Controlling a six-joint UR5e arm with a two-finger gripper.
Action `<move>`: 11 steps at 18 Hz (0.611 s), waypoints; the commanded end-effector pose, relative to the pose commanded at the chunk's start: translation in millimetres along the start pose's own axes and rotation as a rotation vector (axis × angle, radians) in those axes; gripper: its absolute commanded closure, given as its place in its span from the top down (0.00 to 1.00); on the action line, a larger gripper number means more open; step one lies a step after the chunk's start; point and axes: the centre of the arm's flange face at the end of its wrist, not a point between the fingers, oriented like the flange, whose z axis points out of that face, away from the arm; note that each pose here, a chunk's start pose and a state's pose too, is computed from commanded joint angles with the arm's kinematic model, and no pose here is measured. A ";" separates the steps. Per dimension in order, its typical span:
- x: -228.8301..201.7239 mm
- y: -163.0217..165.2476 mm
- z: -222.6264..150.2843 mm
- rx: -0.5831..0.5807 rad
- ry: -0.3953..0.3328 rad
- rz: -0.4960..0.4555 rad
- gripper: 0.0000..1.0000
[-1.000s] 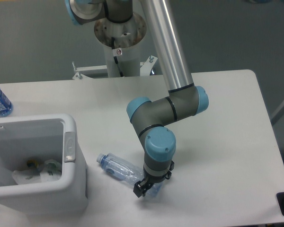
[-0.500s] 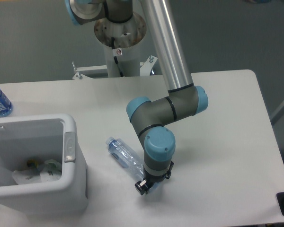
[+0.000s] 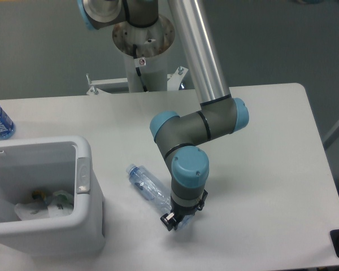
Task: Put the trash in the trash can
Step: 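Close the gripper on the bottle's bottom end and rotate it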
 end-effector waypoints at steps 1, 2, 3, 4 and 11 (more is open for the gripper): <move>0.3 0.0 -2.2 0.003 0.002 0.002 0.63; 0.4 -0.1 -3.2 0.004 0.003 0.002 0.63; 0.9 -0.7 -8.1 0.011 0.005 0.002 0.62; 1.4 -0.6 -13.2 0.017 0.008 0.003 0.58; 11.4 -18.3 -133.9 0.206 0.078 0.009 0.56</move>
